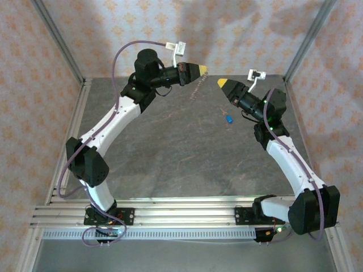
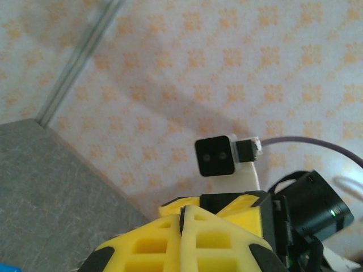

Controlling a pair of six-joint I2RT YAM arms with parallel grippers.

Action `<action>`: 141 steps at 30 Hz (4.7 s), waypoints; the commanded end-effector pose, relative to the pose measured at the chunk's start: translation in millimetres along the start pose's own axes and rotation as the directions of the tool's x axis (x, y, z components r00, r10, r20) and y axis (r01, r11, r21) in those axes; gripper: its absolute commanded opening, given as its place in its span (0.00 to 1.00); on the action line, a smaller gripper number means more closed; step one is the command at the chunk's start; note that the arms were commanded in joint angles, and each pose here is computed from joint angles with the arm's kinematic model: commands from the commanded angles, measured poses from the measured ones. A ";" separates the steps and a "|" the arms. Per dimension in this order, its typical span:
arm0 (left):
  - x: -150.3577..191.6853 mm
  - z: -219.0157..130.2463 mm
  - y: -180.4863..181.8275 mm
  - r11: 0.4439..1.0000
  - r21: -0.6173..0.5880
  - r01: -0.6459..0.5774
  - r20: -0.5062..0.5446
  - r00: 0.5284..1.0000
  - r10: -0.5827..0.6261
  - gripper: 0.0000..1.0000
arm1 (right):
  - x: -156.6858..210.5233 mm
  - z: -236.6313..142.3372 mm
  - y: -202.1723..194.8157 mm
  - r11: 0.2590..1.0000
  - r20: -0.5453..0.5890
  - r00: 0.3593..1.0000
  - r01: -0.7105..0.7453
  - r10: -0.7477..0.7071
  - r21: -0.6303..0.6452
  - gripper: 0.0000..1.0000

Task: Put the keys on the keyring

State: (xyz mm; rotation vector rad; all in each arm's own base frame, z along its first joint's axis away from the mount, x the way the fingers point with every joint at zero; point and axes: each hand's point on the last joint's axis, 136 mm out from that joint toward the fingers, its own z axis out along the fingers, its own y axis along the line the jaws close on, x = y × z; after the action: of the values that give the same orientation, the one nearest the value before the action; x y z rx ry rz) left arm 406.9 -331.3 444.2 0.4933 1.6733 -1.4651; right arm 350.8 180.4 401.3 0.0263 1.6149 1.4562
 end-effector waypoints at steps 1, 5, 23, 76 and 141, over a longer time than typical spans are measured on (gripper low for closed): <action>9.1 -0.2 -13.2 0.995 0.075 -0.065 -0.104 0.992 0.073 0.00 | 2.1 -0.5 21.3 0.995 -0.052 0.996 0.067 -0.071 -0.071 0.42; 12.7 2.9 -13.0 0.994 0.093 -0.064 -0.139 0.987 0.076 0.00 | 0.0 -1.3 32.6 0.991 -0.050 0.995 0.082 -0.087 -0.107 0.39; 18.5 1.7 -20.6 0.989 0.130 -0.068 -0.170 0.981 0.090 0.00 | -8.5 17.0 38.1 0.986 -0.024 0.997 0.065 -0.070 -0.155 0.34; -20.0 -13.6 8.2 0.979 -0.082 0.185 0.345 0.927 -0.146 0.44 | -25.4 21.7 42.9 0.968 0.203 0.979 0.027 0.025 -0.249 0.00; 7.6 22.8 -8.1 0.989 -0.055 0.138 0.215 0.969 -0.124 0.27 | -21.7 18.9 39.0 0.971 0.204 0.979 0.025 0.025 -0.236 0.00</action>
State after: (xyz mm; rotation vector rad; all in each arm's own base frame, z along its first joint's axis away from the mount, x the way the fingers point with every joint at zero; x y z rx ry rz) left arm 411.7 -348.5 430.7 0.1258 1.6430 -1.4714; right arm 368.1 195.9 426.2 0.0957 1.3513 1.5775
